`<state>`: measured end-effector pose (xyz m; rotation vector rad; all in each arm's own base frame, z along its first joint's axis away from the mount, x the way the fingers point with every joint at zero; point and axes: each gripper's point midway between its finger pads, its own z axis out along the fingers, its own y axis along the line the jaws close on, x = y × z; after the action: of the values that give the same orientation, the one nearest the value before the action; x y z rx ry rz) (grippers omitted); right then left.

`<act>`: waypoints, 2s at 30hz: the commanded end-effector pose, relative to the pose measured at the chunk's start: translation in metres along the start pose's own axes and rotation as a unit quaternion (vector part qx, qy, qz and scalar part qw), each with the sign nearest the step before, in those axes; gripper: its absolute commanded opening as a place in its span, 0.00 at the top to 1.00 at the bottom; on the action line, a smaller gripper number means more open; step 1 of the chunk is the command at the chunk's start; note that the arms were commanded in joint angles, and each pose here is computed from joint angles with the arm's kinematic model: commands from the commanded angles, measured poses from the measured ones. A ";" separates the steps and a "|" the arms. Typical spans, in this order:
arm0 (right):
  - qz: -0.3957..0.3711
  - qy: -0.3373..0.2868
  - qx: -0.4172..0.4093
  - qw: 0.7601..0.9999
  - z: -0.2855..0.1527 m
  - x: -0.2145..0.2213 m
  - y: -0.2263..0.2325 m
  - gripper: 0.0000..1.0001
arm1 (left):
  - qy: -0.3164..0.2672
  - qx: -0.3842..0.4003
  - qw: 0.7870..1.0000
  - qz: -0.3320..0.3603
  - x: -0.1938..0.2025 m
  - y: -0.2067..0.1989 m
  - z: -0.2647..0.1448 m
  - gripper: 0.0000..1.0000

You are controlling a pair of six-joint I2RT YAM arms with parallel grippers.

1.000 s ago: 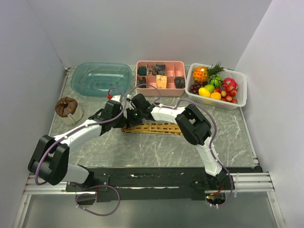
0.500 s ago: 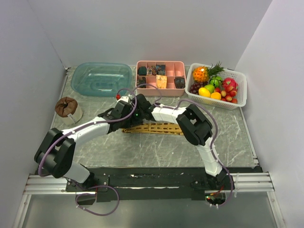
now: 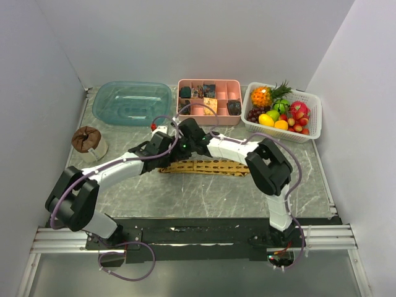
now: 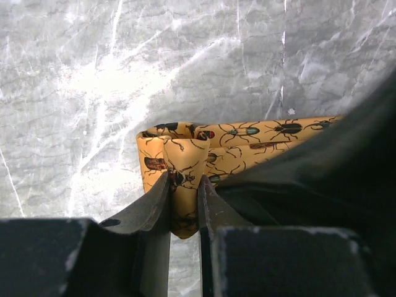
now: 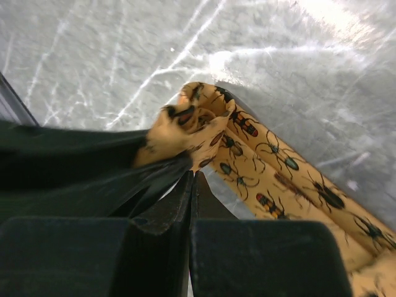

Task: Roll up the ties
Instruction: Roll the tie at the center of the board.

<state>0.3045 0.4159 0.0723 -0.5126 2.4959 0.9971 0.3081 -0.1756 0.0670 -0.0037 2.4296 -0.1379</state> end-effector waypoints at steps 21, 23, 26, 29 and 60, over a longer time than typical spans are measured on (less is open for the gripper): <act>0.009 -0.058 0.040 0.997 -0.053 -0.022 -0.039 1.00 | -0.004 0.078 0.997 -0.006 -0.001 -0.050 0.011 0.51; 0.009 -0.058 0.042 0.997 -0.054 -0.022 -0.040 1.00 | -0.005 0.084 0.996 -0.009 -0.001 -0.052 0.010 0.50; 0.009 -0.061 0.041 0.997 -0.056 -0.023 -0.040 1.00 | -0.012 0.104 0.994 -0.019 -0.004 -0.059 0.006 0.49; 0.009 -0.062 0.037 0.997 -0.058 -0.024 -0.039 1.00 | -0.020 0.123 0.992 -0.031 -0.008 -0.065 0.002 0.48; -0.013 -0.042 0.021 0.999 -0.037 -0.015 -0.021 1.00 | -0.051 0.129 0.977 -0.162 -0.032 0.013 -0.021 0.20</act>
<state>0.3060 0.3709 0.0824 -0.4730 2.4708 0.9627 0.3221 -0.1618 0.1009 -0.2418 2.2805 -0.4892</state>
